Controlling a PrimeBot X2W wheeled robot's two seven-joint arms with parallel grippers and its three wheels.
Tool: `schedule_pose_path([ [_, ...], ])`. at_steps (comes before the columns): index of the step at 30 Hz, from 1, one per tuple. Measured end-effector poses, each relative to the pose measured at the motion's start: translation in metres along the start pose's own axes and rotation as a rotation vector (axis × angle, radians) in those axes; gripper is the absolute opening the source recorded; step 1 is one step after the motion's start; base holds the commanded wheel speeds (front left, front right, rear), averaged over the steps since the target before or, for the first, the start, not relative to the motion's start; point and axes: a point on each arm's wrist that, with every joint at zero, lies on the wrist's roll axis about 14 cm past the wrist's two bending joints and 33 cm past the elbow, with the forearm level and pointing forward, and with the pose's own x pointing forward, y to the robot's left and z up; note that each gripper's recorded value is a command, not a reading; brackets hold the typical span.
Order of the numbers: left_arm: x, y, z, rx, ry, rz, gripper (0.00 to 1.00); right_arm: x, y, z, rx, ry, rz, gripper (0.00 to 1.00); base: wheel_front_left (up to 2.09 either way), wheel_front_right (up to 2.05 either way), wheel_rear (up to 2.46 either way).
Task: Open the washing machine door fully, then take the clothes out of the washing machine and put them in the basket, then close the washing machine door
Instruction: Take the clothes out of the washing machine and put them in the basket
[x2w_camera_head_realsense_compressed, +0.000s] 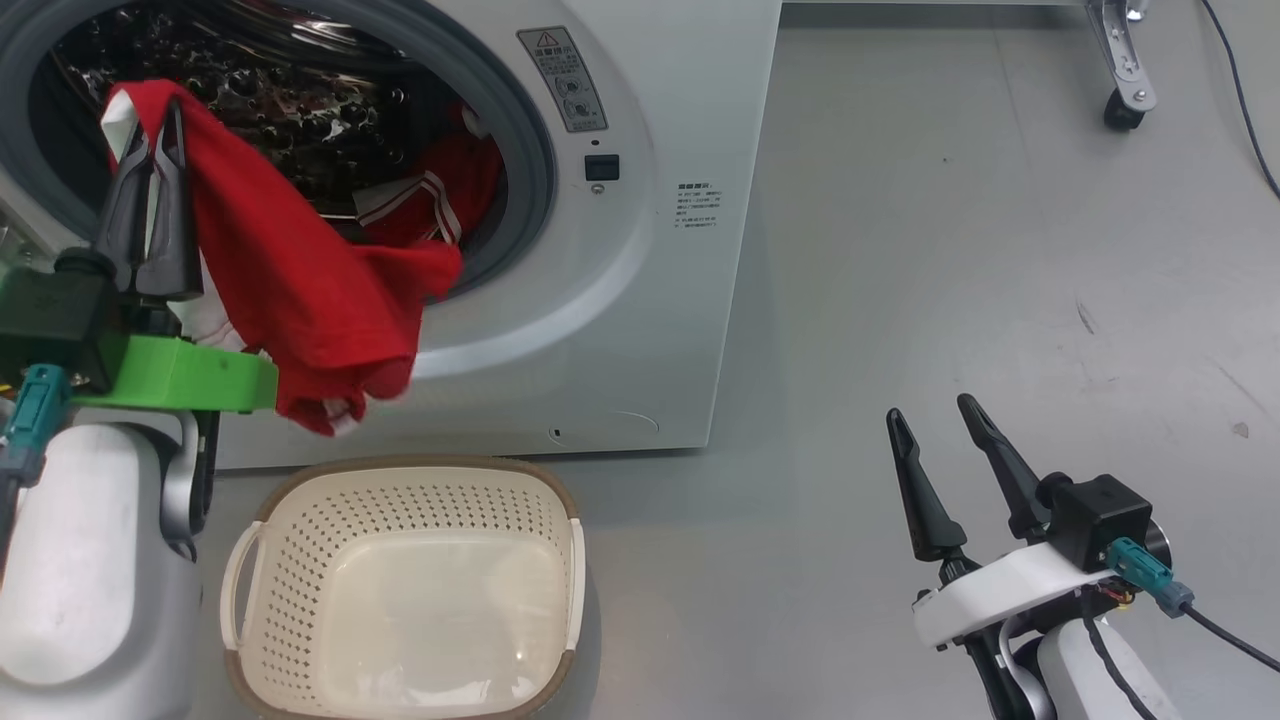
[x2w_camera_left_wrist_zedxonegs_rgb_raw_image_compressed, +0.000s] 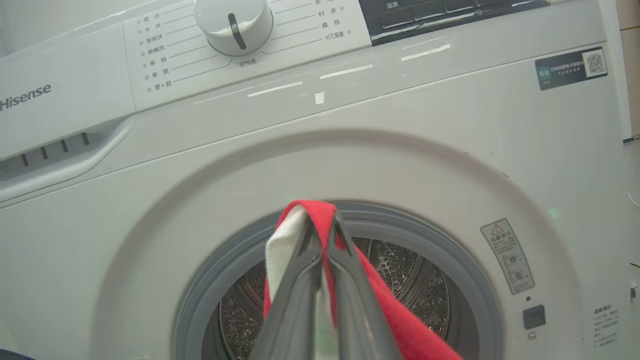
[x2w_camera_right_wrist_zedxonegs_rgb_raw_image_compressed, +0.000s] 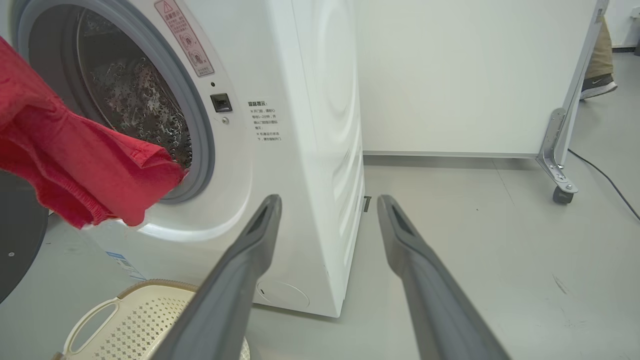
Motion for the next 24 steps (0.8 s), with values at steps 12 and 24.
schedule_pose_path([
  [12, -0.067, -0.009, -0.080, -0.048, 0.268, 0.014, 0.00, -0.001, -0.001, -0.006, 0.009, 0.016, -0.005, 1.00, 0.00, 0.00, 0.00],
  [24, -0.121, -0.018, -0.150, -0.067, 0.541, 0.003, 0.00, 0.002, 0.001, -0.017, 0.007, 0.048, 0.002, 1.00, 0.00, 0.00, 0.00],
])
